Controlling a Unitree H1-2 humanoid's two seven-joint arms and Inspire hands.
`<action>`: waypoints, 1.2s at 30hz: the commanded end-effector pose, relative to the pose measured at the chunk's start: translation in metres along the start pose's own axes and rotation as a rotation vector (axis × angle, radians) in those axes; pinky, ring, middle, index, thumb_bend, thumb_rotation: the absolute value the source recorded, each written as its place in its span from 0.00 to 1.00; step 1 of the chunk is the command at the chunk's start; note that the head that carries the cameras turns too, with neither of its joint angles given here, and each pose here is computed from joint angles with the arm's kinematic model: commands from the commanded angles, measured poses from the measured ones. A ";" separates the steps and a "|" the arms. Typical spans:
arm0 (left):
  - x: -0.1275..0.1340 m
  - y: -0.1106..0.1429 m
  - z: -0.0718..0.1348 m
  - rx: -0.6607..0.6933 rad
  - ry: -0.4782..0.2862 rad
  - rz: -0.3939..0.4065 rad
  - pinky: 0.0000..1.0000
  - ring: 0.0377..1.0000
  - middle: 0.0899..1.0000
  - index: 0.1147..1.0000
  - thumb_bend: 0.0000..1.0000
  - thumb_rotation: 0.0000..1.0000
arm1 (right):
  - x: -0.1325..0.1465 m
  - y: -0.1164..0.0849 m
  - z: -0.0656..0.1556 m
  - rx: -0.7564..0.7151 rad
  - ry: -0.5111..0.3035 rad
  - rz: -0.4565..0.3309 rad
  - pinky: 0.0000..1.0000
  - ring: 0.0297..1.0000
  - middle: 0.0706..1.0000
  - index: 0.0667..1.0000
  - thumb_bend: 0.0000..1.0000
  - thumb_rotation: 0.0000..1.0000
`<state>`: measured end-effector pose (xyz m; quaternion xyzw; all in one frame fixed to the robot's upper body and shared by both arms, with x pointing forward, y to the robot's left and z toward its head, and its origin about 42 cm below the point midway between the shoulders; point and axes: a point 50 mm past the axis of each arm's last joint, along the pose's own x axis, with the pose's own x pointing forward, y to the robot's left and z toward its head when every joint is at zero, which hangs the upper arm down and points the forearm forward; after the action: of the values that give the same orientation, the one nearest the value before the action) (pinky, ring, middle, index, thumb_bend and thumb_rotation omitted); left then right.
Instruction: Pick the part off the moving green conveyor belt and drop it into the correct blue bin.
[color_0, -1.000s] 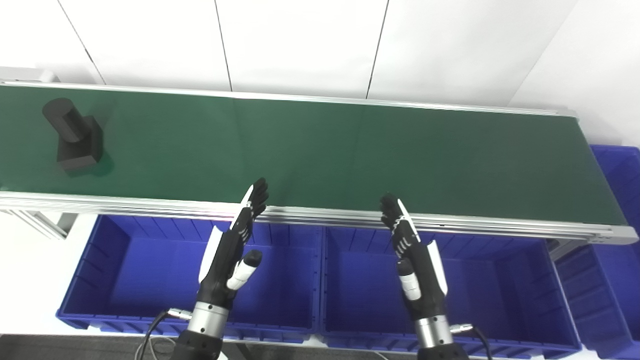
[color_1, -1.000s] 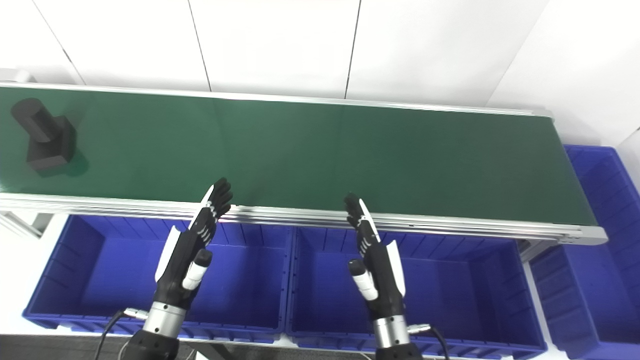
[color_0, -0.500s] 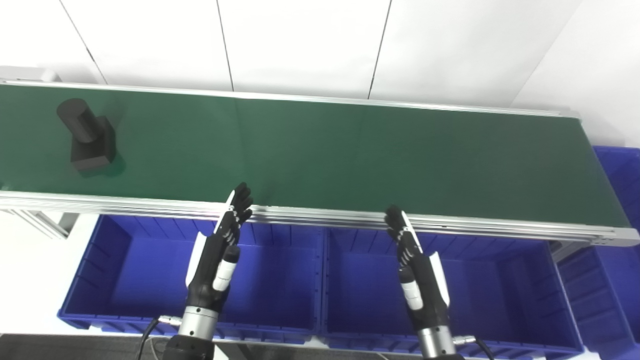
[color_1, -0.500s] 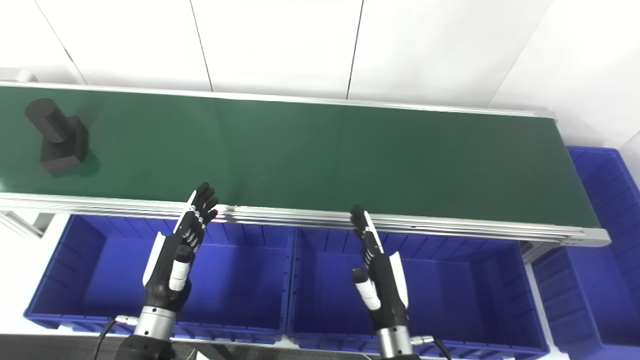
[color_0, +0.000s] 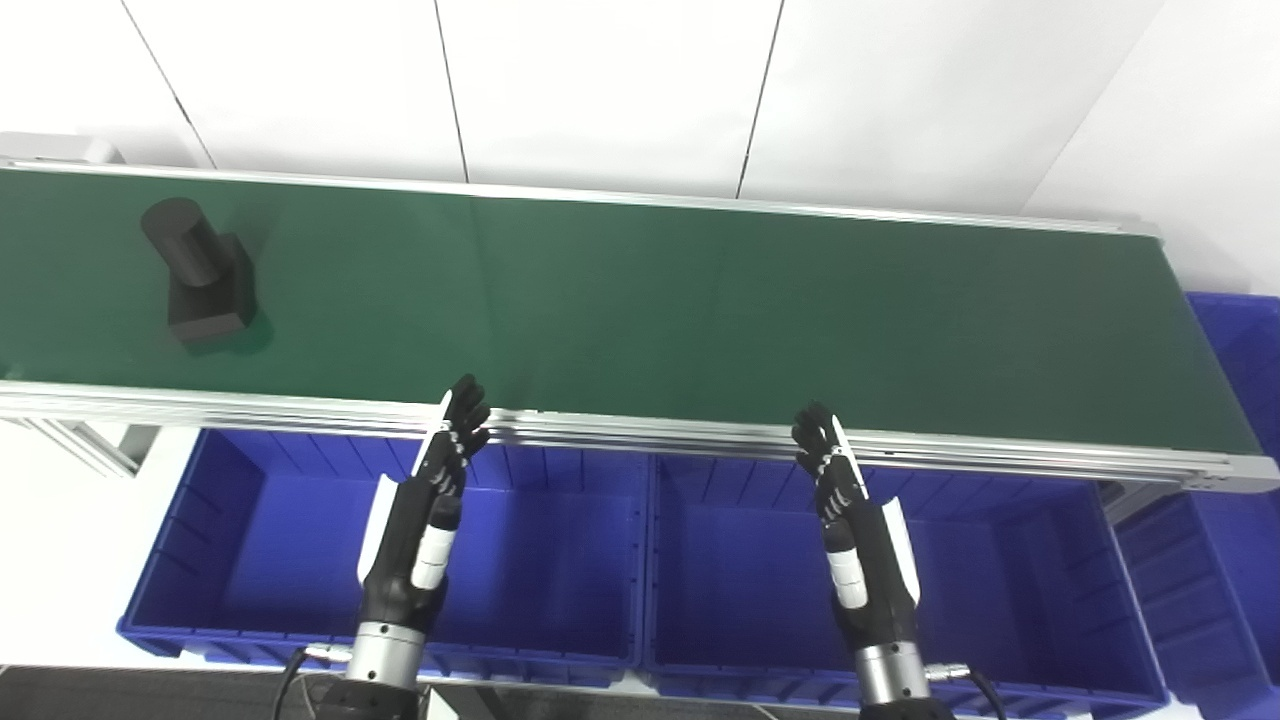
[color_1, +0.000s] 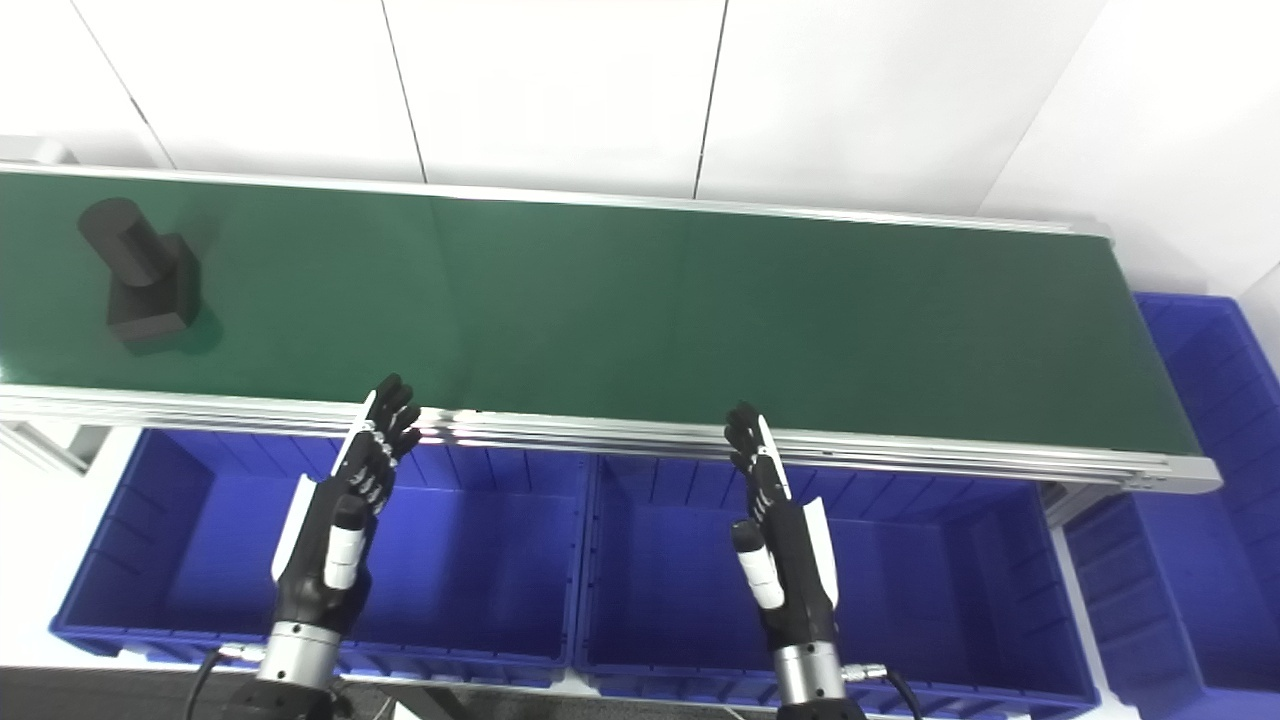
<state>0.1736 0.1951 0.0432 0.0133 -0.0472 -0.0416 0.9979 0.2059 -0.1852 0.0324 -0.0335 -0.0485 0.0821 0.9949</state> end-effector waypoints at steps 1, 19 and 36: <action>0.011 -0.003 0.007 0.020 -0.063 -0.014 0.90 0.93 0.94 0.91 0.78 0.93 | 0.002 -0.002 0.004 0.009 -0.029 -0.001 0.93 0.95 0.94 0.97 0.84 1.00; 0.011 -0.016 -0.012 0.086 -0.016 0.005 0.88 0.91 0.92 0.89 0.82 0.94 | -0.002 -0.012 -0.017 0.070 0.049 0.027 1.00 0.98 0.97 0.99 0.80 0.99; 0.012 -0.019 -0.019 0.074 0.007 0.002 0.87 0.91 0.91 0.88 0.83 0.91 | -0.004 -0.017 -0.023 0.075 0.069 0.020 1.00 0.99 0.97 1.00 0.83 1.00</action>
<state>0.1783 0.1784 0.0172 0.0614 -0.0184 -0.0373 0.9972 0.2000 -0.2068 0.0027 0.0005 0.0119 0.0869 0.9961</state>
